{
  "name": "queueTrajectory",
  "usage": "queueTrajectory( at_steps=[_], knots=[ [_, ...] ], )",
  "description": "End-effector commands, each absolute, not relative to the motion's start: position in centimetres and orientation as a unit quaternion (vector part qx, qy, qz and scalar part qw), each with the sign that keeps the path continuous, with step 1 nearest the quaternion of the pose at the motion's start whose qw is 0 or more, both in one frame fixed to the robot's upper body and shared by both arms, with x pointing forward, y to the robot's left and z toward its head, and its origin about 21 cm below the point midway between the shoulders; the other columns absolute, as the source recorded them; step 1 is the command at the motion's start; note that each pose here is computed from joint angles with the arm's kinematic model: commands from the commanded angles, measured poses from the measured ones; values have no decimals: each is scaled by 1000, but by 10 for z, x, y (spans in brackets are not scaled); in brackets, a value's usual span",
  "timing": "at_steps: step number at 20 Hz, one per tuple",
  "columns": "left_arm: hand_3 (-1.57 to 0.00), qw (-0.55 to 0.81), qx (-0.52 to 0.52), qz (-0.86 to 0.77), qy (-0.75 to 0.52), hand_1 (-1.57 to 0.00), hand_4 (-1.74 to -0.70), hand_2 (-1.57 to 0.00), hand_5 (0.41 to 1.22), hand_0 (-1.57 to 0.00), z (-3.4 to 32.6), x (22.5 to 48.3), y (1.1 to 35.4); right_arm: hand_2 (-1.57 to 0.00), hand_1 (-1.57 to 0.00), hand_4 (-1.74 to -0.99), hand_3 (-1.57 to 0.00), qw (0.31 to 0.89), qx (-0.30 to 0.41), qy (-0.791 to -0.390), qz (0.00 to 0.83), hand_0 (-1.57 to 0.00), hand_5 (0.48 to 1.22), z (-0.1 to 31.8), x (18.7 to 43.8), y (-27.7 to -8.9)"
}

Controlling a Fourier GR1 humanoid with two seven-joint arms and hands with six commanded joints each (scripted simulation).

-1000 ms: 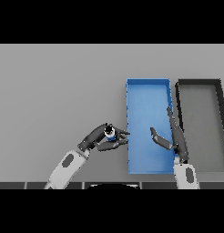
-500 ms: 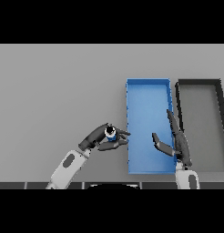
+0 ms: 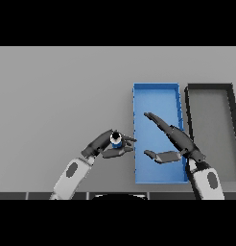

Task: Pick up the blue pipe and place it into the blue bin.

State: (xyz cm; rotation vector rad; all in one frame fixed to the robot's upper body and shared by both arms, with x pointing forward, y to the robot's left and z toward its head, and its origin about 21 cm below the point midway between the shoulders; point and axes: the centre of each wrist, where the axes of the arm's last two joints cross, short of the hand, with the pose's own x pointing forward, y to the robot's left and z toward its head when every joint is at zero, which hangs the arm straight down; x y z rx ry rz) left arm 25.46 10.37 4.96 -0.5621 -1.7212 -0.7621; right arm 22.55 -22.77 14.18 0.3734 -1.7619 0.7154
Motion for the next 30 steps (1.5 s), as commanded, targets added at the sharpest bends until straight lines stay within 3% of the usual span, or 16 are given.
queueTrajectory(
  at_steps=[1, 6, 11, 16, 19, 21, 25, 27, 30],
  knots=[
    [-1571, 555, -240, -324, -728, -1571, -1467, -1571, 1221, -1571, 49, 254, 102, -81, -4, -1281, 1, 558, 161, -744, 329, 1, 558, 149, 229, -222],
    [-1571, 553, -238, -325, -730, -1571, -1467, -1571, 1221, -1571, 52, 258, 101, -42, -1, -1300, 1, 529, 196, -727, 392, 1, 560, 167, 241, -188],
    [-1571, 550, -258, -322, -726, -1571, -1465, -1571, 1221, -1571, 50, 260, 102, -52, -2, -1242, 1, 511, 223, -704, 440, 1, 551, 173, 251, -152],
    [-1571, 561, -247, -329, -718, -1571, -1469, -1571, 1221, -1571, 50, 262, 100, -83, -32, -1186, 1, 504, 220, -690, 471, -23, 521, 185, 265, -133],
    [-1571, 560, -241, -334, -719, -1571, -1465, -1571, 1221, -1571, 50, 259, 101, -166, -108, -1204, -44, 503, 219, -676, 492, -69, 497, 188, 276, -119],
    [-1571, 563, -242, -334, -717, -1571, -1517, -1571, 1221, -1571, 49, 261, 101, -377, -362, -1278, -242, 497, 227, -671, 500, -323, 485, 186, 279, -111],
    [-1571, 578, -224, -342, -706, -1571, -1645, -1571, 1221, -1571, 49, 260, 105, -1042, -1015, -1514, -872, 493, 247, -671, 496, -1015, 550, 184, 281, -100],
    [-1523, 576, -241, -327, -710, -1571, -1677, -1571, 1221, -1571, 47, 261, 104, -1233, -1215, -1581, -1021, 491, 265, -673, 486, -1215, 650, 182, 278, -98],
    [-1490, 567, -269, -316, -712, -1571, -1707, -1571, 1221, -1571, 47, 259, 104, -1398, -1389, -1648, -1250, 487, 280, -673, 481, -1389, 929, 175, 275, -95]
  ],
)
